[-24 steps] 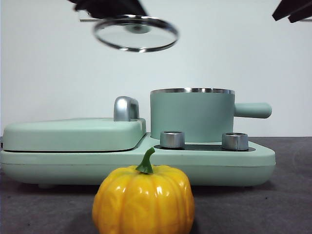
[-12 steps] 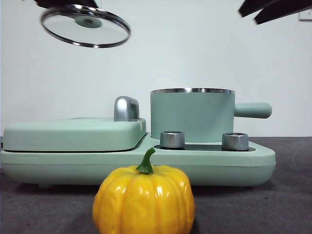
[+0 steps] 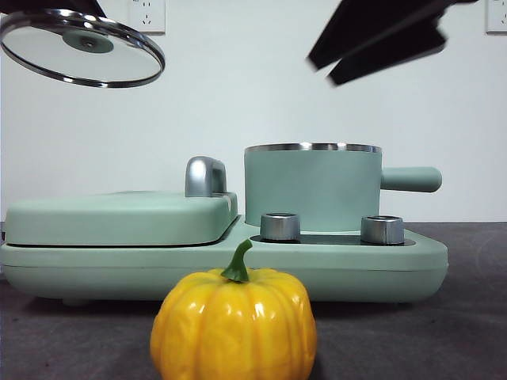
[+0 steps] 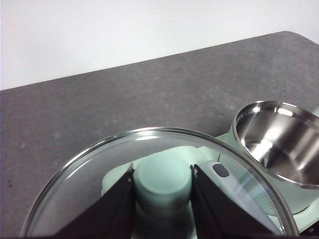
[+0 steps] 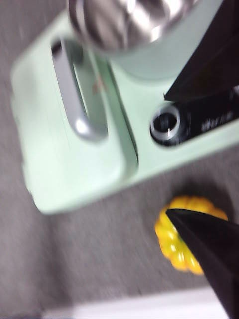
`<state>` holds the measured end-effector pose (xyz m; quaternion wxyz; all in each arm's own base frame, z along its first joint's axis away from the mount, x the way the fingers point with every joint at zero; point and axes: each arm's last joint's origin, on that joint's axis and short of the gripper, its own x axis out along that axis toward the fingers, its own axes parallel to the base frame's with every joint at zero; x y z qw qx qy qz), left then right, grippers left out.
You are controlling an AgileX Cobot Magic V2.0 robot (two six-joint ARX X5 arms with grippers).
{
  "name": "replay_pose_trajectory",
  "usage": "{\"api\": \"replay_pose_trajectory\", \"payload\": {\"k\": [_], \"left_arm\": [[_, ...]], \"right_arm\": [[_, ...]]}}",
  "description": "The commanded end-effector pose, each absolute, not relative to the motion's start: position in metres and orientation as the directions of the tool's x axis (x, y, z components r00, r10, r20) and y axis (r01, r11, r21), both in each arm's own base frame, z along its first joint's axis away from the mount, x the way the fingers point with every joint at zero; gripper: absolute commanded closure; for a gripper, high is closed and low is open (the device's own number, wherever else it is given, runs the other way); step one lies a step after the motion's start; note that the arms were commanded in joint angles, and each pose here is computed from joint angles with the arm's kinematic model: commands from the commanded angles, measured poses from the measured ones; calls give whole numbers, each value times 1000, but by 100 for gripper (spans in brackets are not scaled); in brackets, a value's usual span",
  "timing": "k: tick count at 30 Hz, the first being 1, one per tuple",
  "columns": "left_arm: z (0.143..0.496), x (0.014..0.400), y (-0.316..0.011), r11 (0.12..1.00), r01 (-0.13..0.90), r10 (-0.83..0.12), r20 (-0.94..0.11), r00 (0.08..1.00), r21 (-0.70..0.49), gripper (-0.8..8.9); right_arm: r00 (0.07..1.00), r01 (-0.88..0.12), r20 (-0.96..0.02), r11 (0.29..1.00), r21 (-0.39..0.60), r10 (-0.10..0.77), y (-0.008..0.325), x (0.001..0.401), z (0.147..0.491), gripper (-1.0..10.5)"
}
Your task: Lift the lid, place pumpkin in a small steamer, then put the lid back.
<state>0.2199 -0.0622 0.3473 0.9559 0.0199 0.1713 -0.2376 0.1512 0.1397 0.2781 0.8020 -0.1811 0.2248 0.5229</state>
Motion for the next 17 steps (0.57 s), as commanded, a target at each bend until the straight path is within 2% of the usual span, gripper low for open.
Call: {"api": "replay_pose_trajectory", "payload": {"k": [1, 10, 17], "left_arm": [[355, 220, -61, 889, 456, -446, -311, 839, -44, 803], [355, 220, -61, 889, 455, -445, -310, 840, -43, 803], [355, 220, -61, 890, 455, -444, -310, 841, -42, 803]], "right_arm": [[304, -940, -578, 337, -53, 757, 154, 152, 273, 603], [151, -974, -686, 226, 20, 711, 189, 150, 240, 534], [83, -990, -738, 139, 14, 669, 206, 144, 222, 531]]}}
